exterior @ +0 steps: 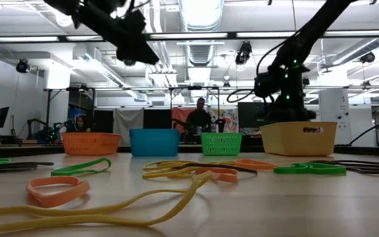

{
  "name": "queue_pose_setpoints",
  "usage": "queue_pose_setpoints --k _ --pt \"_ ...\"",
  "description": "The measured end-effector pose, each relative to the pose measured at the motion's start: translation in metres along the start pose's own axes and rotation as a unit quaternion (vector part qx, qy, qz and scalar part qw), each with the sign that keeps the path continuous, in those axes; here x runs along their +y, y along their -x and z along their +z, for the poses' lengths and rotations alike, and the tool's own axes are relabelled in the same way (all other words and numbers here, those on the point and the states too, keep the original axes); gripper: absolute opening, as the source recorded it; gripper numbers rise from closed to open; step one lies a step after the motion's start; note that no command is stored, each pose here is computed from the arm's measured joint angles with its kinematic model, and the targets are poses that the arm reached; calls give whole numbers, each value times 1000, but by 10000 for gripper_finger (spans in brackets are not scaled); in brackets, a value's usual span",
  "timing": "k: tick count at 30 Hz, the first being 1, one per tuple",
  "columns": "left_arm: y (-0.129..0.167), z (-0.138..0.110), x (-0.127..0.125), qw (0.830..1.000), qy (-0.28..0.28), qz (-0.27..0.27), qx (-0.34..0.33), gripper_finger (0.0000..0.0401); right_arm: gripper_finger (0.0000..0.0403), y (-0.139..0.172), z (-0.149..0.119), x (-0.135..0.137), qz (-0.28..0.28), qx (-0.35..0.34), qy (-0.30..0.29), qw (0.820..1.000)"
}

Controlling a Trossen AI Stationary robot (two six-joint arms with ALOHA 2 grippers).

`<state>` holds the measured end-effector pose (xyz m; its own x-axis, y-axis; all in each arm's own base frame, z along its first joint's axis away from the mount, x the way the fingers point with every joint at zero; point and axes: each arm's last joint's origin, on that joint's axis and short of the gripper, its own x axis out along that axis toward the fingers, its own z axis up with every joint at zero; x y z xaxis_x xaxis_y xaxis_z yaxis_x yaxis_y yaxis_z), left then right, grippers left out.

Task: Sort rubber bands into baskets
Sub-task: Put the orange rubber band from the light orange bin into the green bin

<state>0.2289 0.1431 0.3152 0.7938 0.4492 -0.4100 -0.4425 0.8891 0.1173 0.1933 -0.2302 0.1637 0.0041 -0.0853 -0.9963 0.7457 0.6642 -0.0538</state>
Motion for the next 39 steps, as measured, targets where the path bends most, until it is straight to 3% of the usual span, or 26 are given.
queue_pose_setpoints --k 8,21,39 --pt "16 6 0 1000 -1 3 -22 137 176 -2 4 -12 -42 -15 -2 999" --pt "9 3 0 1000 -4 1 -8 137 163 -14 5 -14 -35 7 7 999" --pt "8 2 0 1000 -9 1 -7 137 12 -16 7 -15 -41 2 31 999"
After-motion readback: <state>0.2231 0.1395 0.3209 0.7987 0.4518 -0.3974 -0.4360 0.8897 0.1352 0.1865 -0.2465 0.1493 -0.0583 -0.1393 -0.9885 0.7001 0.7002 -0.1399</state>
